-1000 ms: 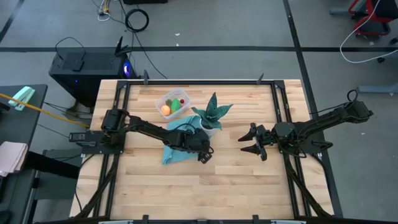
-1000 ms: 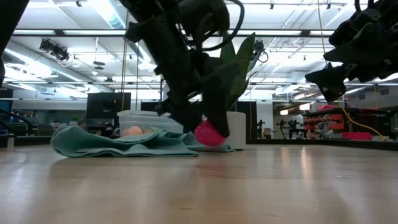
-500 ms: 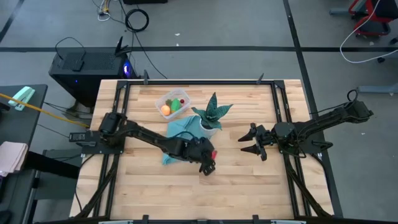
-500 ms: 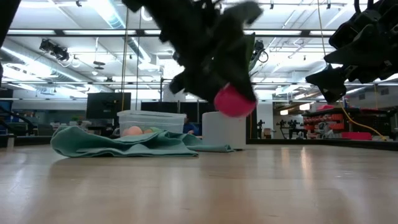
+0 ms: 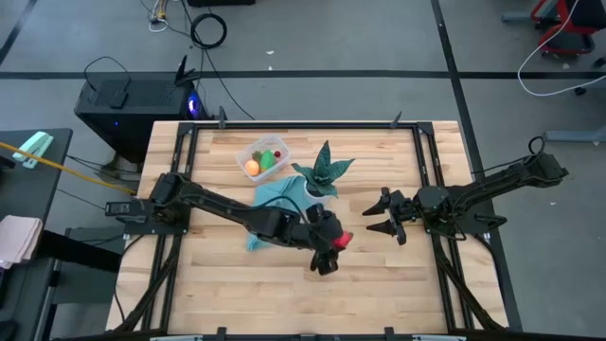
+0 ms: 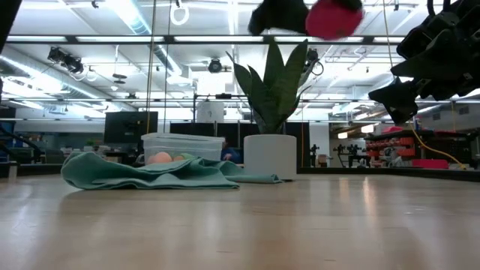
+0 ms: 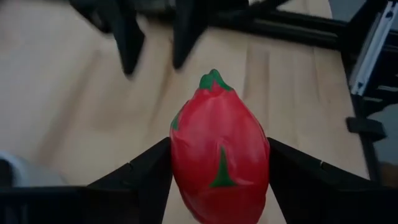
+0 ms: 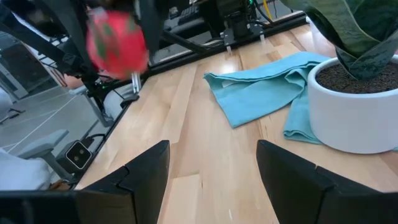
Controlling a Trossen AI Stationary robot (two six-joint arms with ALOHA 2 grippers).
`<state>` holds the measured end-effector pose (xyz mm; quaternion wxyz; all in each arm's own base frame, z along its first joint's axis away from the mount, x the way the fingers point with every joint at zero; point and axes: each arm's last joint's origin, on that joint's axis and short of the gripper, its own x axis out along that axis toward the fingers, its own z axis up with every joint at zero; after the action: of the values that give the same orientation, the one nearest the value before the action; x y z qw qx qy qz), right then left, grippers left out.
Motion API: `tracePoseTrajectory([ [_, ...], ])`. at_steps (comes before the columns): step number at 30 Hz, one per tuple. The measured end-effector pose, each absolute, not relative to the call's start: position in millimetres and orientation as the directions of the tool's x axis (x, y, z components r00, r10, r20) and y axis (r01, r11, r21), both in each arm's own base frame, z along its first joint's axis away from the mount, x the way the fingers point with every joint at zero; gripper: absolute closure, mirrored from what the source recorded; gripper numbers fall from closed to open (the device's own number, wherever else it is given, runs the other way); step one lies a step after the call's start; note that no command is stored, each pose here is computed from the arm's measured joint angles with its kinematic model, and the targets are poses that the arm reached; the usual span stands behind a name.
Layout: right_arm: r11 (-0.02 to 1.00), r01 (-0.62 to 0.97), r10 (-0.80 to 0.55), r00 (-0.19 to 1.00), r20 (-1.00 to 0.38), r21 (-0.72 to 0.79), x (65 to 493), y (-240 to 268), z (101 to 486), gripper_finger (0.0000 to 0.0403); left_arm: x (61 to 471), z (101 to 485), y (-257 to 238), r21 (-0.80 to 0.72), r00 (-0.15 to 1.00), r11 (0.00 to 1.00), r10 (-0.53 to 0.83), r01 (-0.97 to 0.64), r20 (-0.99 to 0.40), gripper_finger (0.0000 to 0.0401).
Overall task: Pick and placing Produce into tupperware
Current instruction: Put the dragonfruit into the transparent bin
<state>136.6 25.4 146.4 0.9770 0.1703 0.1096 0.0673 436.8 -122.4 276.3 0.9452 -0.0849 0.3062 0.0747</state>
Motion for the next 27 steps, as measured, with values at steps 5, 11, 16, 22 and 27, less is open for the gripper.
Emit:
tracePoseTrajectory([
  [5, 0.933, -0.094, 0.169, 0.967, -0.192, 0.348, 136.6, 25.4, 146.4, 0.0157, 440.2, 313.8, -113.7, 0.021, 0.823, 0.980, 0.176, -0.195, -0.540, 0.0160],
  [11, 0.933, -0.094, 0.169, 0.967, -0.191, 0.348, 136.6, 25.4, 146.4, 0.0157, 439.9, 352.9, -86.1, 0.150, 0.810, 0.957, 0.289, -0.246, -0.511, 0.0163],
  [16, 0.933, -0.094, 0.169, 0.967, -0.191, 0.348, 136.6, 25.4, 146.4, 0.0157, 437.3, 382.5, -51.5, 0.206, 0.789, 0.926, 0.377, -0.315, -0.486, 0.0155],
  [22, 0.933, -0.094, 0.169, 0.967, -0.192, 0.348, 136.6, 25.4, 146.4, 0.0157, 426.0, 415.7, 6.7, 0.233, 0.730, 0.865, 0.500, -0.444, -0.467, 0.0165],
  [27, 0.933, -0.094, 0.169, 0.967, -0.192, 0.348, 136.6, 25.4, 146.4, 0.0157, 404.1, 429.7, 64.3, 0.252, 0.611, 0.793, 0.593, -0.554, -0.525, 0.0164],
])
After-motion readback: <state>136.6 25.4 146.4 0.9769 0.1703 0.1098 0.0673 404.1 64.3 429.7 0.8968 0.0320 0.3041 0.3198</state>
